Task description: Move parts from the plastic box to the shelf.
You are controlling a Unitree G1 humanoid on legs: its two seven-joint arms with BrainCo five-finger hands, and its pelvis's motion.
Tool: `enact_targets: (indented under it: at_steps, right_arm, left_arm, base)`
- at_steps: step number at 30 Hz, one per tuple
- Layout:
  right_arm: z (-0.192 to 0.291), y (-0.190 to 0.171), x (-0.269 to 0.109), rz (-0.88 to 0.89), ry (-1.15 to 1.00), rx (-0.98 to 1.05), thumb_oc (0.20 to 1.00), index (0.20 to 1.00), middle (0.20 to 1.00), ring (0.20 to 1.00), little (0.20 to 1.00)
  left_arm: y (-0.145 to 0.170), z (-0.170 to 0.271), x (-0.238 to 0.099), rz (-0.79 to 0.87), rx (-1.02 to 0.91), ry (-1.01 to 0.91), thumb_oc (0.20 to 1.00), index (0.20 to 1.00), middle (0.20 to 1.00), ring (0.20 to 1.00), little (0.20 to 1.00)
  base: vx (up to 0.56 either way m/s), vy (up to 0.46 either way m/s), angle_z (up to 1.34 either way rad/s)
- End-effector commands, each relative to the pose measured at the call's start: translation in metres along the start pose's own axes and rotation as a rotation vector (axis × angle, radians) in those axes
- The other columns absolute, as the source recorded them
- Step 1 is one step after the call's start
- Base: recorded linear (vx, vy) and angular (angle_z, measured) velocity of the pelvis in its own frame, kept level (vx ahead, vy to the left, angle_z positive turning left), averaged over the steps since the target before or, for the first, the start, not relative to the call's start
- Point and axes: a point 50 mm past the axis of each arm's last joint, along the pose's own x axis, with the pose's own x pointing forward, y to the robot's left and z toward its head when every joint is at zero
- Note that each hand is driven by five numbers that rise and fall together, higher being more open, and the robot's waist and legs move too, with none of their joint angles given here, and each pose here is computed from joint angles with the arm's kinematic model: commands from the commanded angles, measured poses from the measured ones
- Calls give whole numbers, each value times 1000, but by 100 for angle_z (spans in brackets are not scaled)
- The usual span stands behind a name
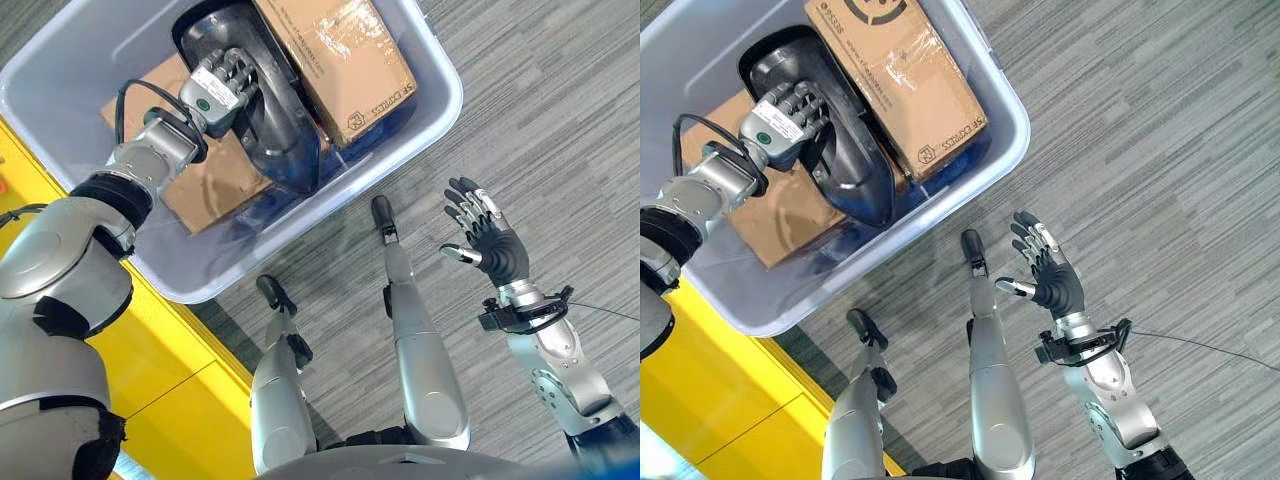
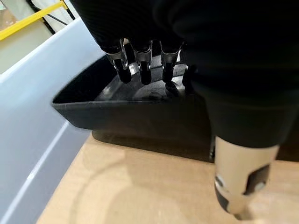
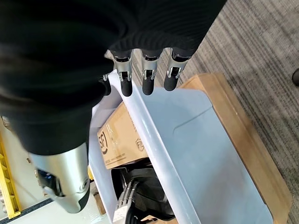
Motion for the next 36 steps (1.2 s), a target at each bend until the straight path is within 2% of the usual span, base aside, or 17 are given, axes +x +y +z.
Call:
enact_targets:
  at_steps: [1, 4, 5, 6, 10, 13, 14, 18, 19, 21, 22, 26, 29, 35, 36]
  right_arm:
    - [32, -6, 10, -9, -176, 5, 1000, 1000, 1000, 1000, 1000]
    - [27, -4, 8, -7, -154, 26, 1000, 1000, 1000, 1000, 1000]
    - [28, -4, 8, -8, -154, 25, 1000, 1000, 1000, 1000, 1000]
    - [26, -1, 6, 4, -146, 41, 1000, 1000, 1000, 1000, 1000]
    - [21, 2, 3, 10, -128, 75, 1000, 1000, 1000, 1000, 1000]
    - [18, 4, 1, 10, -107, 111, 1000, 1000, 1000, 1000, 1000]
    - [18, 4, 1, 10, -106, 110, 1000, 1000, 1000, 1000, 1000]
    - [7, 6, -4, -15, -57, 158, 1000, 1000, 1000, 1000, 1000]
    - [7, 6, -4, -14, -56, 157, 1000, 1000, 1000, 1000, 1000]
    - [2, 8, -6, -22, -38, 188, 1000, 1000, 1000, 1000, 1000]
    - [2, 8, -7, -22, -37, 188, 1000, 1000, 1000, 1000, 1000]
    - [0, 9, -5, -37, -25, 188, 1000, 1000, 1000, 1000, 1000]
    - [-4, 8, -3, -59, -5, 179, 1000, 1000, 1000, 1000, 1000]
    - [-4, 11, 3, -68, 2, 164, 1000, 1000, 1000, 1000, 1000]
    - [-4, 11, 3, -68, 3, 165, 1000, 1000, 1000, 1000, 1000]
  left_arm:
    - [25, -68, -3, 37, 18, 224, 1000, 1000, 1000, 1000, 1000]
    - [35, -70, 7, 49, -152, 319, 1000, 1000, 1000, 1000, 1000]
    - [35, -69, 7, 49, -154, 319, 1000, 1000, 1000, 1000, 1000]
    - [38, -71, 10, 69, -285, 381, 1000, 1000, 1000, 1000, 1000]
    - [43, -73, 14, 94, -405, 437, 1000, 1000, 1000, 1000, 1000]
    - [32, -73, 12, 92, -697, 556, 1000, 1000, 1000, 1000, 1000]
    - [32, -73, 12, 91, -700, 556, 1000, 1000, 1000, 1000, 1000]
    - [13, -63, 8, 98, -1063, 669, 1000, 1000, 1000, 1000, 1000]
    - [13, -63, 8, 98, -1064, 669, 1000, 1000, 1000, 1000, 1000]
    - [4, -45, 10, 94, -1245, 671, 1000, 1000, 1000, 1000, 1000]
    - [4, -45, 9, 93, -1246, 672, 1000, 1000, 1000, 1000, 1000]
    - [-12, -11, 9, 77, -1507, 666, 1000, 1000, 1000, 1000, 1000]
    - [-28, 23, 3, 62, -1800, 672, 1000, 1000, 1000, 1000, 1000]
    - [-25, 63, -2, 118, -2147, 574, 1000, 1000, 1000, 1000, 1000]
    - [-25, 63, -3, 117, -2147, 575, 1000, 1000, 1000, 1000, 1000]
  base:
    - [0, 0, 0]
    - [0, -12, 1]
    - [-1, -30, 4]
    - [-1, -22, 5]
    - [-3, -16, 1]
    - [-15, -43, -1]
    - [-13, -34, -2]
    - [-8, -17, 0]
    - [0, 0, 0]
    - [-12, -16, 5]
    - [-19, -12, 6]
    - [-21, 0, 6]
    - [0, 0, 0]
    - [-1, 3, 1]
    - [-10, 23, 7]
